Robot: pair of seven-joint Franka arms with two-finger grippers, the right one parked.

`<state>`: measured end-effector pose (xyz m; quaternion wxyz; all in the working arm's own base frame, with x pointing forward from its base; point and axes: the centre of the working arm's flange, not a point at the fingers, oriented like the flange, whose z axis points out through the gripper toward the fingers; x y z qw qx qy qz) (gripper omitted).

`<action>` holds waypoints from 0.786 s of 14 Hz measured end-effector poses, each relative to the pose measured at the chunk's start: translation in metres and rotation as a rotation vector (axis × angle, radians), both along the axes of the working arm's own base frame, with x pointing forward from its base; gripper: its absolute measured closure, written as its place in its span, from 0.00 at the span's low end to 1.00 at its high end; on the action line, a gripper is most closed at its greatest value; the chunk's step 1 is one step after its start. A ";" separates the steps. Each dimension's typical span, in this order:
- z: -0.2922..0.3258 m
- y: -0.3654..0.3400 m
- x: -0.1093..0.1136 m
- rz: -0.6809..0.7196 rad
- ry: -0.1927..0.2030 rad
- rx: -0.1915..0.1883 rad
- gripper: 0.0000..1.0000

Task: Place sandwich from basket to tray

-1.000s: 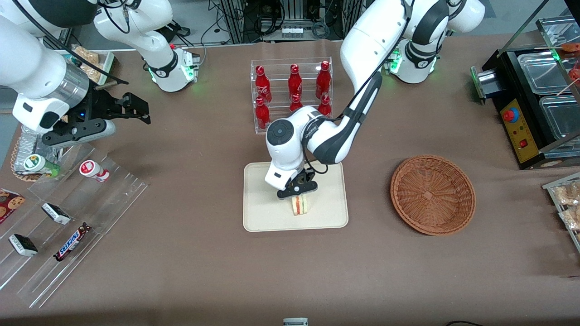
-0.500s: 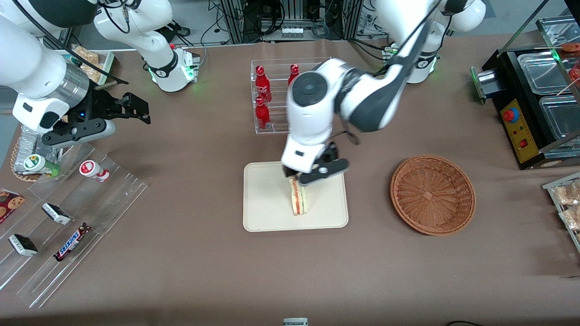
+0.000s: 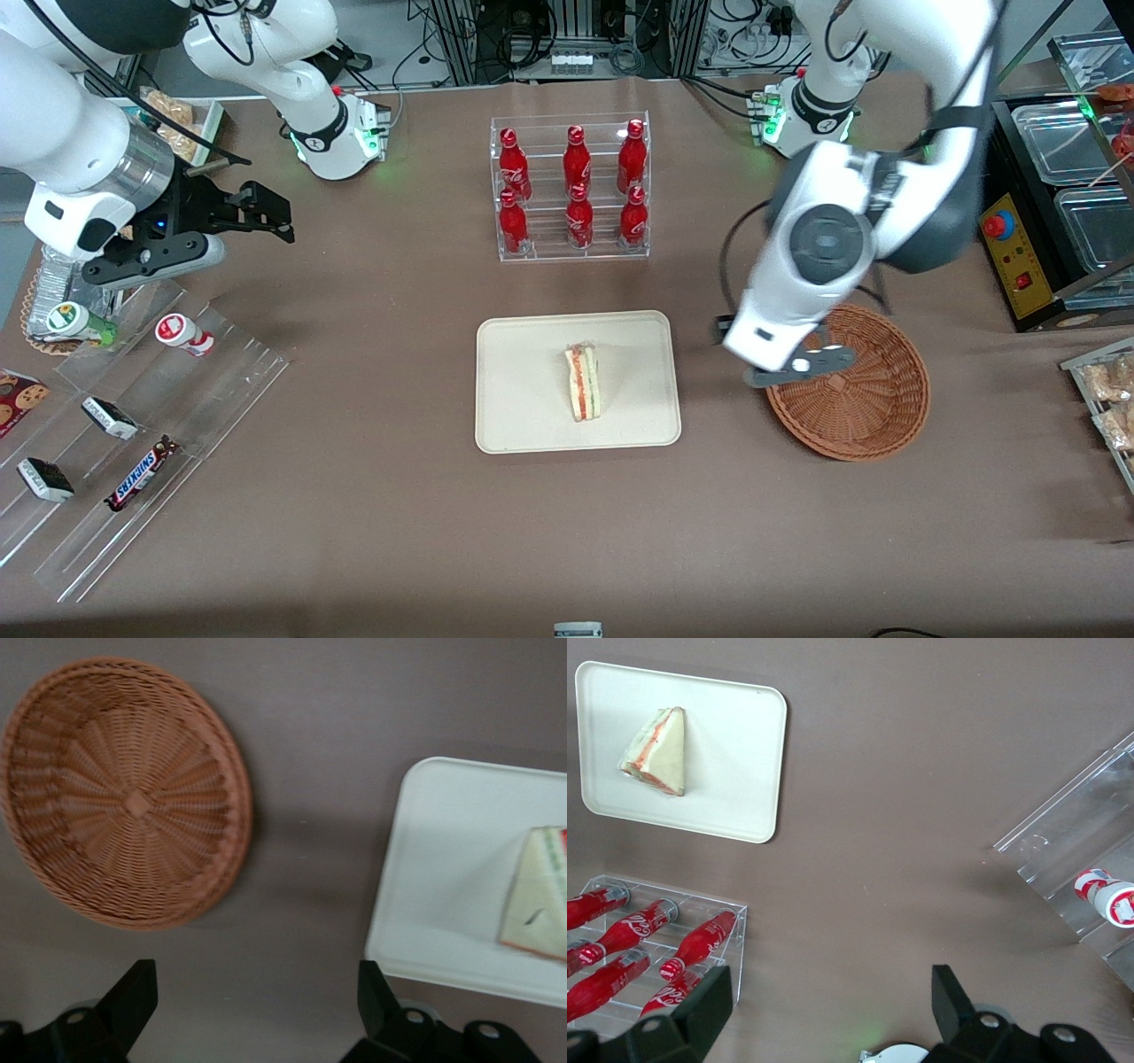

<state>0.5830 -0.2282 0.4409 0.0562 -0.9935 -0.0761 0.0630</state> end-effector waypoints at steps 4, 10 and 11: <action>0.048 0.119 -0.008 -0.097 0.042 -0.049 0.00; 0.132 0.214 -0.043 -0.260 -0.007 -0.111 0.00; 0.146 0.217 -0.047 -0.284 -0.032 -0.112 0.00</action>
